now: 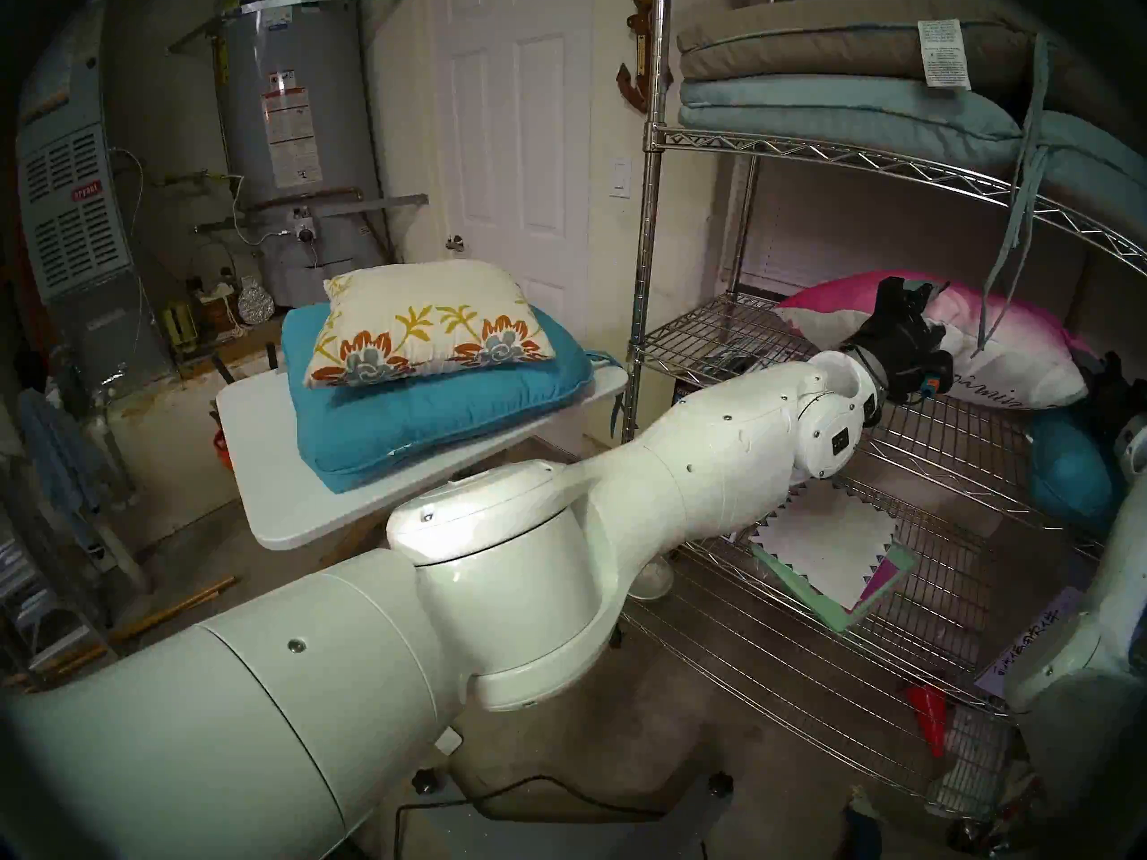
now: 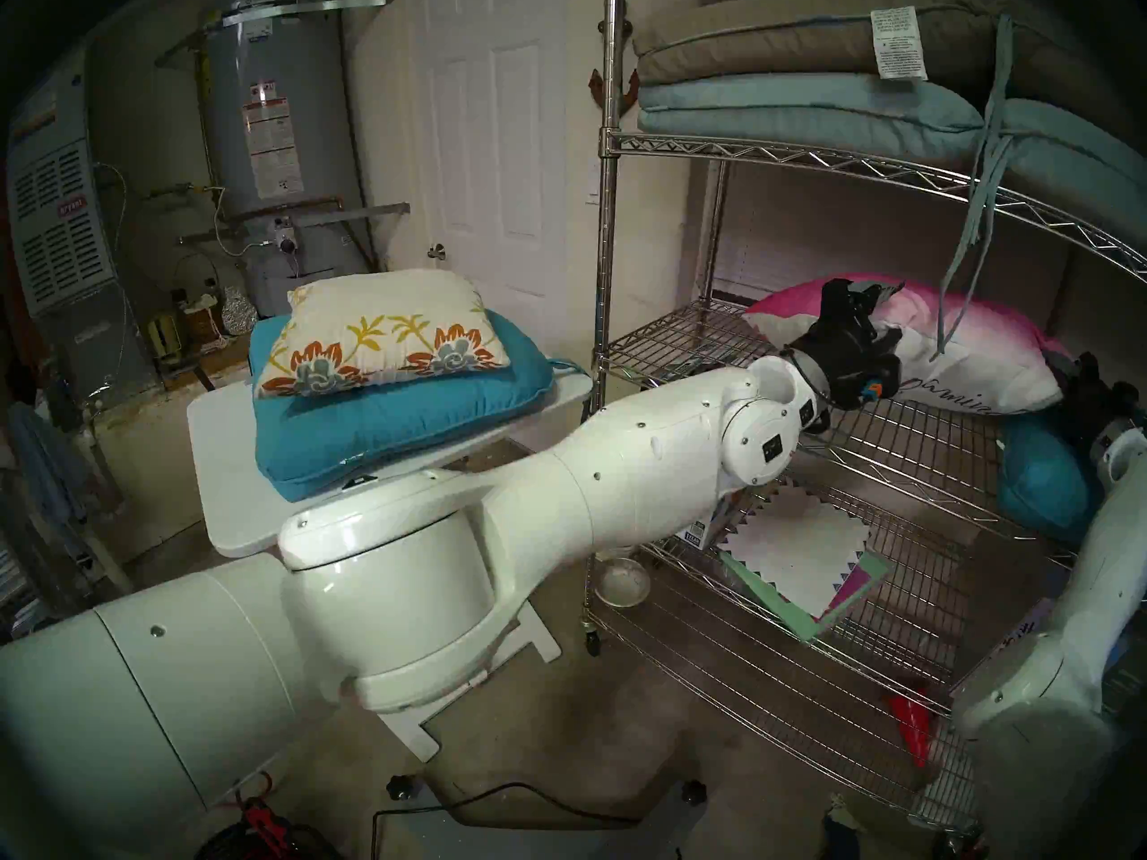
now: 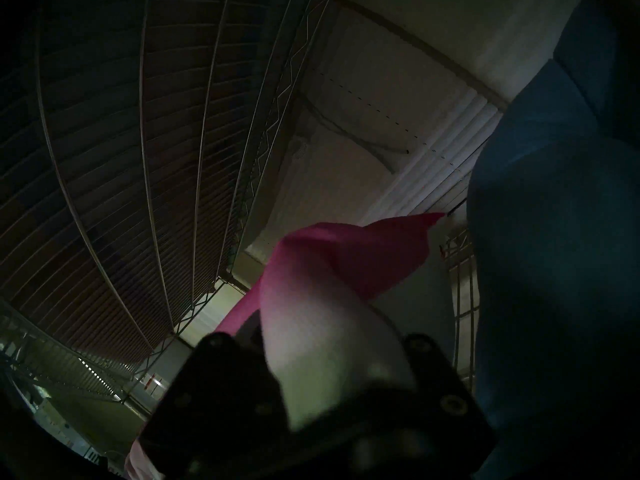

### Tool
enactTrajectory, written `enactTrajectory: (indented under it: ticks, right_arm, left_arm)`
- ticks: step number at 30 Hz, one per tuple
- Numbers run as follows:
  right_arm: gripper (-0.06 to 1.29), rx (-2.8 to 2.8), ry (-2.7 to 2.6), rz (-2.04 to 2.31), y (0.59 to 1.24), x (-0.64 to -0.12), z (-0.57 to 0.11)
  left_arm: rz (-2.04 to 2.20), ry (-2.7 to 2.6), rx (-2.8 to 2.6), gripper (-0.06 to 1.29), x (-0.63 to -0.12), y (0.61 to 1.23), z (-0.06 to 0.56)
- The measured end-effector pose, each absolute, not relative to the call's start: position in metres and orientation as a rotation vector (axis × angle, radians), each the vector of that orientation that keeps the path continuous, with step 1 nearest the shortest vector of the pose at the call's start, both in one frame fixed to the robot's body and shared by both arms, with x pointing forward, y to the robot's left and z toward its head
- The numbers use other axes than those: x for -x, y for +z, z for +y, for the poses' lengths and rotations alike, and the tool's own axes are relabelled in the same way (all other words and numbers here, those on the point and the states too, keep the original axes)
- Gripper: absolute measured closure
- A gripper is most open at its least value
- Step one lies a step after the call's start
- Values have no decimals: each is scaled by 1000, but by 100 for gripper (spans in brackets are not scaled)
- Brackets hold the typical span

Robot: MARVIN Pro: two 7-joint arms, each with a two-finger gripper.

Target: Put cushion on the shelf

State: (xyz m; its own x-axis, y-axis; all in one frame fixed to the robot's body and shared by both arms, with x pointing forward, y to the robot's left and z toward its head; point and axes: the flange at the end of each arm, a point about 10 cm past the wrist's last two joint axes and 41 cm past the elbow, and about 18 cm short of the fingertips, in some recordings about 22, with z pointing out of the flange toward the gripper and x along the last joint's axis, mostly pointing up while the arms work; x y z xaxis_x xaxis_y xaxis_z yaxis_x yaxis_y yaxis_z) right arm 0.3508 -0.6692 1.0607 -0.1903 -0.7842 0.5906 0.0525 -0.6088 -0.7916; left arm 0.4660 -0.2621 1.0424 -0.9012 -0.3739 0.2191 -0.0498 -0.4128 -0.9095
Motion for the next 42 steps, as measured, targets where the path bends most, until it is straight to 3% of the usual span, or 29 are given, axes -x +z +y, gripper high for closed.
enactTrajectory:
  ticks: [20,42]
  right_arm:
    - [109,1515,-1973,867,1106,-338,-684]
    - [109,1553,-1989,1087,1103,-315,-726]
  left_arm:
    - [1568,-2435,579,35,-462,1047,-266]
    - [1568,-2462,561,35,-456,1052,-272]
